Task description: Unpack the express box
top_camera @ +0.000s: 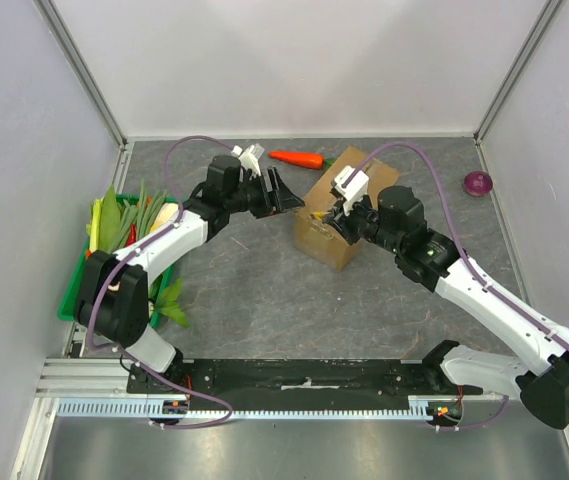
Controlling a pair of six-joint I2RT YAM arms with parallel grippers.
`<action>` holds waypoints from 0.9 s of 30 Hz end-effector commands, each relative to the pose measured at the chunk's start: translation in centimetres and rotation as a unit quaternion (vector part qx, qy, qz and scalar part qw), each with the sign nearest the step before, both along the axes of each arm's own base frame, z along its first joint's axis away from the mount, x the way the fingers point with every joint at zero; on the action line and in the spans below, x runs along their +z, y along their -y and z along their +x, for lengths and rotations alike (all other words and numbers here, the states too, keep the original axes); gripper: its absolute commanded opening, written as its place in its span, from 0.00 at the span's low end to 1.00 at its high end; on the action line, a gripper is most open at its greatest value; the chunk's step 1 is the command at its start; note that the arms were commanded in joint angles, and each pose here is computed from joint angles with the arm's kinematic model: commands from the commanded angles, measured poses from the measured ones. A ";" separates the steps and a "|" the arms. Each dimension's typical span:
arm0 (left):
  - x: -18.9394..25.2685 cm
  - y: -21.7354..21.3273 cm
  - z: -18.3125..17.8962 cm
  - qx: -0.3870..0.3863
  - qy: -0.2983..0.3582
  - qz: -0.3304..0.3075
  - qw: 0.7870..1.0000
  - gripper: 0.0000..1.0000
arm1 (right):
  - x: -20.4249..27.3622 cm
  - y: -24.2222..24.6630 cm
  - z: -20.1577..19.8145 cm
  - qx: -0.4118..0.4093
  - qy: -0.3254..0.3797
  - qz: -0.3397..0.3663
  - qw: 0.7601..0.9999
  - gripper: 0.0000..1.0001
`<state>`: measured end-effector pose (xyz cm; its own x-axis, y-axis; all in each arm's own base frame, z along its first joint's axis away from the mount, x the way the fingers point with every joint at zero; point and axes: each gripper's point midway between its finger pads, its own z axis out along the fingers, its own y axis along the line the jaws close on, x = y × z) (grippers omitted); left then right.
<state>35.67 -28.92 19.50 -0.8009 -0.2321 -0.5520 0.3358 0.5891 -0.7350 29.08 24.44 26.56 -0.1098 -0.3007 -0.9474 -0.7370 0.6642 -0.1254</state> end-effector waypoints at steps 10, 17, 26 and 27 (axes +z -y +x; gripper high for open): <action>-2.1 1.3 0.5 -0.067 0.036 0.023 0.997 0.56 | -0.4 -0.8 1.6 0.002 0.032 0.001 0.999 0.00; -3.5 1.1 0.2 -0.084 0.021 0.046 0.995 0.50 | -1.5 -0.5 1.4 0.002 0.020 -0.020 1.000 0.00; -4.3 1.0 0.0 -0.089 0.006 0.059 0.994 0.27 | -2.8 -0.2 0.8 0.006 -0.010 -0.040 0.999 0.00; -4.3 1.0 0.0 -0.089 0.005 0.059 0.994 0.24 | -2.9 -0.1 0.7 0.005 -0.014 -0.039 0.999 0.00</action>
<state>35.85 -30.24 17.30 -0.8048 -0.0791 -0.5883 0.4502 0.5645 -0.6918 29.97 24.71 23.88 -0.1089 -0.3624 -0.9256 -0.7434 0.6479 -0.1662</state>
